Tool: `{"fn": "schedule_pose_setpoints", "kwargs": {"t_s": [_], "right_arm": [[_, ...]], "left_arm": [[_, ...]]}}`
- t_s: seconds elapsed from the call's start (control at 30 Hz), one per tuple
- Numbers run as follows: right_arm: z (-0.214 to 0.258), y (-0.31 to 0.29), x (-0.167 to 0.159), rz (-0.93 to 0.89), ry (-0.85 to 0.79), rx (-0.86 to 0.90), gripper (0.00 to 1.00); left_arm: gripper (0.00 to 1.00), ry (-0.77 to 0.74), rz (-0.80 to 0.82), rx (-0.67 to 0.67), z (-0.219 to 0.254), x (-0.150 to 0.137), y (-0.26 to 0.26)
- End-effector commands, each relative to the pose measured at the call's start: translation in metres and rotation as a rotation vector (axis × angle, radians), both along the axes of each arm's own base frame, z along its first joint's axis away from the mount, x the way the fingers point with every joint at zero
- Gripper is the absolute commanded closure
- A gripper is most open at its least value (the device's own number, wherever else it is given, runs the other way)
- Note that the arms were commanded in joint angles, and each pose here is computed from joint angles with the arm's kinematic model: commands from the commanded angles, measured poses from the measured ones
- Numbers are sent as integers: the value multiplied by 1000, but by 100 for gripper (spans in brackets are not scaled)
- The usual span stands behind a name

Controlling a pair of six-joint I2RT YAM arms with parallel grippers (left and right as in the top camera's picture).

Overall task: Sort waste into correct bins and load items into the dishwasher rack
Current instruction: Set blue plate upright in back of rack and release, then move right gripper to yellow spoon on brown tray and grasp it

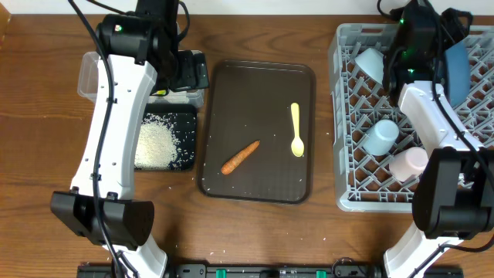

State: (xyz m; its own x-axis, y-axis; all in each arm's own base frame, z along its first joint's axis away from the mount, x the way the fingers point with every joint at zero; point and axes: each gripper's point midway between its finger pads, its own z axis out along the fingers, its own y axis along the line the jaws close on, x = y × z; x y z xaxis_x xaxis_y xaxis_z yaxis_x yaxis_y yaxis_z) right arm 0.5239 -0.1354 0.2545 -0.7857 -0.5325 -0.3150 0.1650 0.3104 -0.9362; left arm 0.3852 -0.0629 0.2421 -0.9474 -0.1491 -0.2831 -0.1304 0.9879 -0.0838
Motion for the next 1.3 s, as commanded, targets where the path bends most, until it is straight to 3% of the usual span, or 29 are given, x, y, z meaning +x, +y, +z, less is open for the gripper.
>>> {"fn": "schedule_pose_setpoints", "kwargs": {"t_s": [0.0, 0.3, 0.43, 0.53, 0.6, 0.77, 0.93, 1.03, 1.17, 1.27], "right_arm": [[13, 3, 0, -9, -106, 39, 15], [70, 18, -9, 60, -342, 150, 13], [84, 55, -11, 147, -377, 220, 12], [72, 96, -14, 206, -369, 336, 6], [49, 131, -20, 231, -319, 439, 1], [-32, 243, -54, 408, 13, 704, 1], [-77, 322, -91, 469, 212, 1154, 7], [-88, 348, -110, 437, 301, 1372, 22], [-101, 346, -120, 253, 283, 1495, 35], [-114, 342, -120, 180, 273, 1496, 39]], "left_arm": [[1, 4, 8, 4, -1, 0, 1], [1, 4, 7, 4, -1, 0, 1], [1, 4, 8, 4, -1, 0, 1], [1, 4, 8, 4, -1, 0, 1], [1, 4, 8, 4, -1, 0, 1], [1, 4, 8, 4, -1, 0, 1], [1, 4, 8, 4, -1, 0, 1], [1, 4, 8, 4, -1, 0, 1], [1, 4, 8, 4, -1, 0, 1], [1, 4, 8, 4, -1, 0, 1]]}}
